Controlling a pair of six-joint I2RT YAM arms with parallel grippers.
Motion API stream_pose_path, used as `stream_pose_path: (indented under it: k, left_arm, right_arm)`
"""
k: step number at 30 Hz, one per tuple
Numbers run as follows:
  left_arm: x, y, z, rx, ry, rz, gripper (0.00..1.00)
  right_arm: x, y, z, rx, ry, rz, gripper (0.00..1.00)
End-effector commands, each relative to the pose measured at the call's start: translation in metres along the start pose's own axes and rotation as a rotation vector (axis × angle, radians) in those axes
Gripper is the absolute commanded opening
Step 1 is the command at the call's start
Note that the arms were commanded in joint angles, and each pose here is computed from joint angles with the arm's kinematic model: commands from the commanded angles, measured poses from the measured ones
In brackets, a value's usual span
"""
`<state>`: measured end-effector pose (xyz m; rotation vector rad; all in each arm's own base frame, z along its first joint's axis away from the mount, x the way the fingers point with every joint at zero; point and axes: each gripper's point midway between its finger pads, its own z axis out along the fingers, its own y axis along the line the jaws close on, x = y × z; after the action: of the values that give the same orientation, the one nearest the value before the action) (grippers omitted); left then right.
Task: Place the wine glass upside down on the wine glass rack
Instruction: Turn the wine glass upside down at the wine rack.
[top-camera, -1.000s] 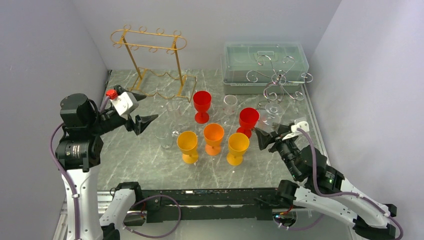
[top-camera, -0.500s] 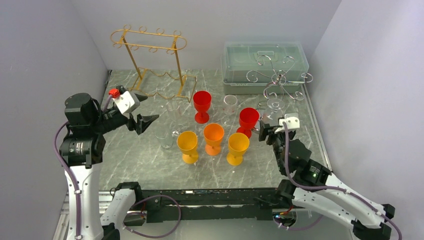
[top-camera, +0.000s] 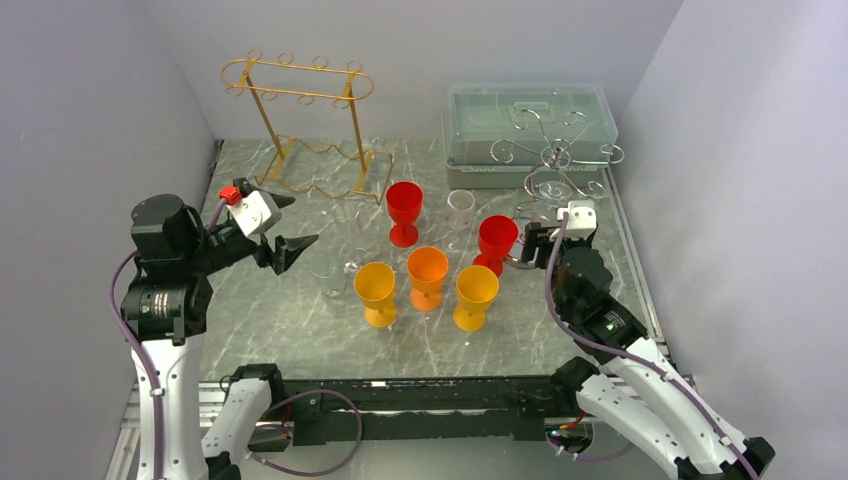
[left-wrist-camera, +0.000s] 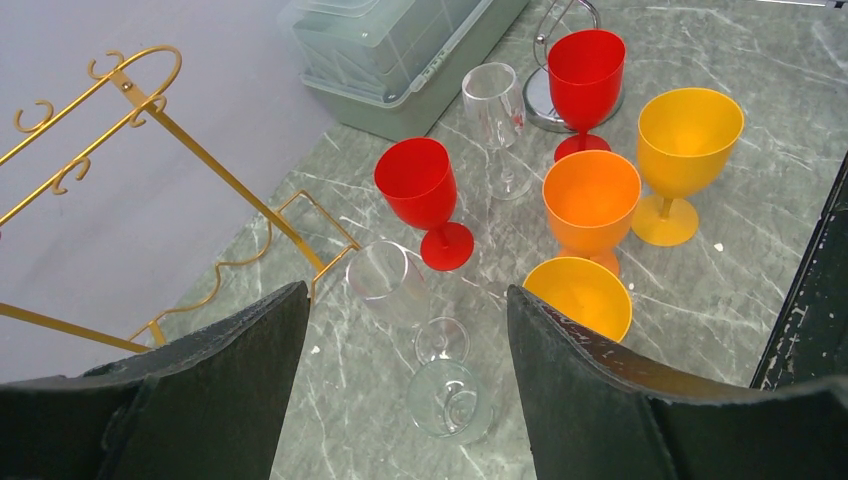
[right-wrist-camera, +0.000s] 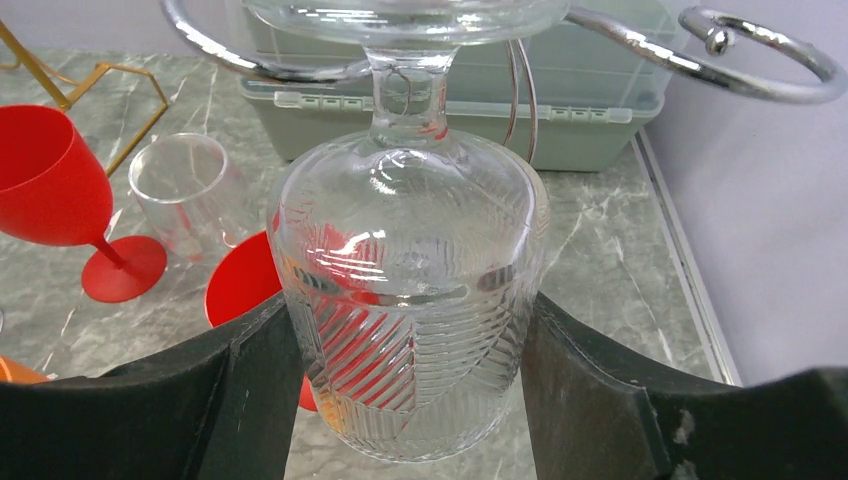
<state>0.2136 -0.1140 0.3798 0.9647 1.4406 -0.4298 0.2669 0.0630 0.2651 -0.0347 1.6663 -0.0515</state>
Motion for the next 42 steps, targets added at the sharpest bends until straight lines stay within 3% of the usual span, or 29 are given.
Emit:
stream_pose_path:
  k: [1, 29, 36, 42]
  left_arm:
    - [-0.001, -0.001, -0.002, -0.004, -0.004, 0.021, 0.78]
    - [0.010, -0.011, -0.007, 0.006, 0.026, 0.035, 0.78]
    - [0.010, -0.012, -0.008, 0.010, 0.031, 0.038, 0.78]
    - [0.011, -0.012, -0.008, 0.009, 0.032, 0.044, 0.78]
  right_arm:
    - [-0.050, 0.012, 0.006, -0.086, -0.122, 0.109, 0.00]
    - [-0.067, 0.030, 0.025, -0.215, -0.160, 0.075, 0.00]
    - [-0.055, 0.043, 0.029, -0.296, -0.131, -0.037, 0.00]
    - [-0.051, 0.043, 0.021, -0.324, -0.182, -0.059, 0.00]
